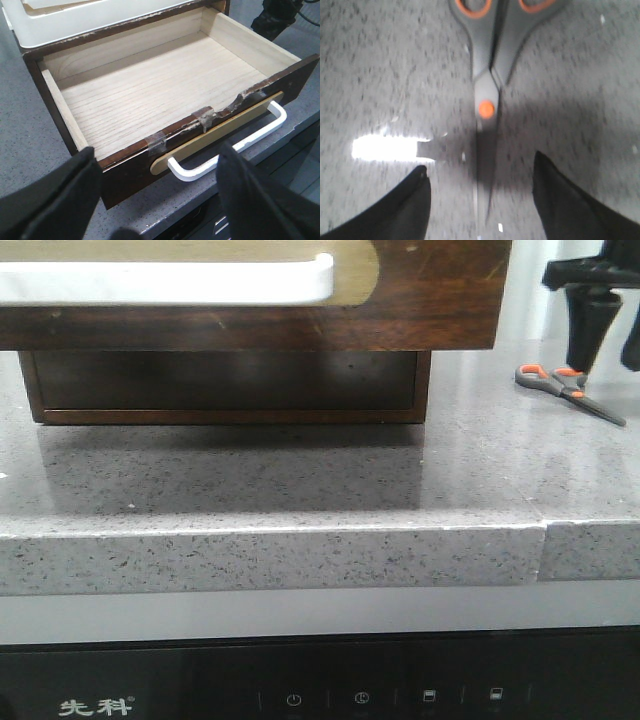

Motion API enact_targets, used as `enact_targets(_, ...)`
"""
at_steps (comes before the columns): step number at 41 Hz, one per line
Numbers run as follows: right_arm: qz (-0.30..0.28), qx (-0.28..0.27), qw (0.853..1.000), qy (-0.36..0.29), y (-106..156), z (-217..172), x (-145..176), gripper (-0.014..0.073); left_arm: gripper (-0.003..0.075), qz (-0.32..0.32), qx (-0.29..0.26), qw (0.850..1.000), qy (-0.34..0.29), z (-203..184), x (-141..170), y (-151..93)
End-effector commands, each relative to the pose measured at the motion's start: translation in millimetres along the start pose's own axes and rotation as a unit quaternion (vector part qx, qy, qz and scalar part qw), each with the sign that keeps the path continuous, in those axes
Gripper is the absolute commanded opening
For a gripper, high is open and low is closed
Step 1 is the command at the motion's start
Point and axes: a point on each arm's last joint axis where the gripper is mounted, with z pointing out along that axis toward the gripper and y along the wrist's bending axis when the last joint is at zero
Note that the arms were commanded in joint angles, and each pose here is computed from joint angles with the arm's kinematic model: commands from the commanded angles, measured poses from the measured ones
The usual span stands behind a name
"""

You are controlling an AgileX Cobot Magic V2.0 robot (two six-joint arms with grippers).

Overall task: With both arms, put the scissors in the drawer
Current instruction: 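Lower the right gripper and grasp the scissors at the pivot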

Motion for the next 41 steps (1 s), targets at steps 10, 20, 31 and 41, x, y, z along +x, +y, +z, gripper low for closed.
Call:
enact_targets(10, -0.009, 0.002, 0.999, -0.053, -2.2, -7.1, -21.3, 0.047, 0.0471, 0.0, 0.003, 0.999, -0.053, -5.8, -15.0, 0.1)
enact_targets(20, -0.011, 0.004, 0.999, -0.051, -3.3, 1.2, -22.8, 0.0468, 0.0471, 0.0, 0.003, 0.999, -0.053, -5.8, -15.0, 0.1)
enact_targets(31, -0.011, 0.004, 0.999, -0.032, -4.0, 11.2, -21.0, 0.0468, 0.0471, 0.0, 0.003, 0.999, -0.053, -5.8, -15.0, 0.1)
enact_targets(41, -0.011, 0.002, 1.0, -0.015, -4.2, 15.7, -18.5, 0.0183, 0.0471, 0.0, 0.003, 0.999, -0.053, -5.8, -15.0, 0.1)
